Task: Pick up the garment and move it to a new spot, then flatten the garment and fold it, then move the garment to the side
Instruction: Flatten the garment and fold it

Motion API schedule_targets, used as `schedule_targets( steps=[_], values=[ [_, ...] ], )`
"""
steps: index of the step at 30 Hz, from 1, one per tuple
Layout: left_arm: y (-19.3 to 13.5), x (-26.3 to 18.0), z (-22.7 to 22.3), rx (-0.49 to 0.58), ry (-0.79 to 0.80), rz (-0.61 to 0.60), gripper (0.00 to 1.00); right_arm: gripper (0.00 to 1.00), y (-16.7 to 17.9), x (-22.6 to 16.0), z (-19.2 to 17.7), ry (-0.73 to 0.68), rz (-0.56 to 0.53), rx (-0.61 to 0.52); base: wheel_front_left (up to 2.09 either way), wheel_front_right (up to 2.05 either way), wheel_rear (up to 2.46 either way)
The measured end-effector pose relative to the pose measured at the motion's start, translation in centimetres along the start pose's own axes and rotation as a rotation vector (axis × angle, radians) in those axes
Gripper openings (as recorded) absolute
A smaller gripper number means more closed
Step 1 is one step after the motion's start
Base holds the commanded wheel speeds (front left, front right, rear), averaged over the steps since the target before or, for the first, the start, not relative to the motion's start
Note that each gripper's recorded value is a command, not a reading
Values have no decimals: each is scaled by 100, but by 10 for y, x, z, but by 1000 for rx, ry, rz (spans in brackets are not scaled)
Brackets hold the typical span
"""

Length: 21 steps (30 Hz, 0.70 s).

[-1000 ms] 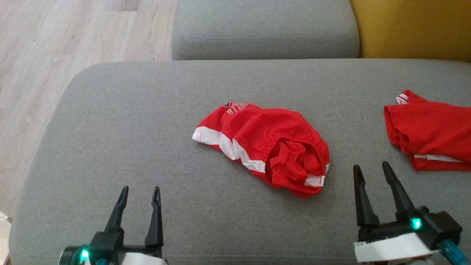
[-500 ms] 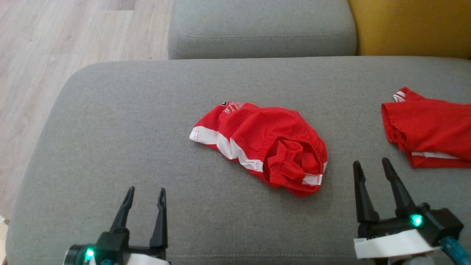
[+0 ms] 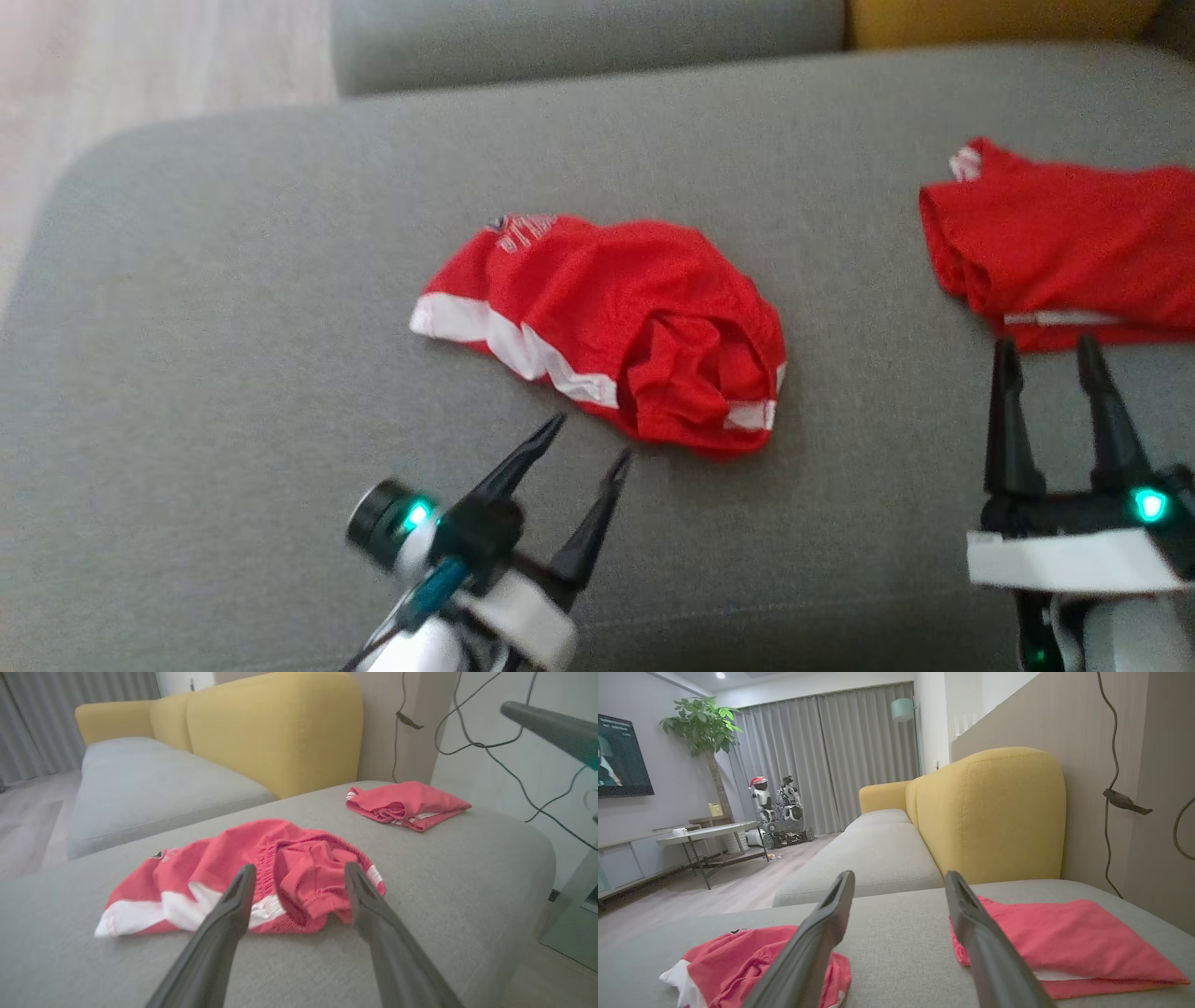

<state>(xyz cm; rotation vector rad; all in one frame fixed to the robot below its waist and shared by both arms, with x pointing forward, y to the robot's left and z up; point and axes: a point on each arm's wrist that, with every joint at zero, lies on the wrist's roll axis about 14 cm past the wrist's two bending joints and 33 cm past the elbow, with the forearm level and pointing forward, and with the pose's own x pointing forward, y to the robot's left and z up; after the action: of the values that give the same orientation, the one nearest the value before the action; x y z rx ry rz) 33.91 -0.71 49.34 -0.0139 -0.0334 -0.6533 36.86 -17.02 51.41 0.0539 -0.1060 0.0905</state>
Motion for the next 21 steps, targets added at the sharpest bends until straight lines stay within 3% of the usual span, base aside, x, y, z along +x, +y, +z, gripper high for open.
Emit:
schedule_targets(
  steps=[9,21],
  values=[
    [-31,55,-23,-26,68,-210,100,100,-28,9,-11,32,-77,-33,0,0,0],
    [-84,87,-55,-90,212,-446,100,100,-56,11,-25,80,-152,-65,0,0,0]
  ],
)
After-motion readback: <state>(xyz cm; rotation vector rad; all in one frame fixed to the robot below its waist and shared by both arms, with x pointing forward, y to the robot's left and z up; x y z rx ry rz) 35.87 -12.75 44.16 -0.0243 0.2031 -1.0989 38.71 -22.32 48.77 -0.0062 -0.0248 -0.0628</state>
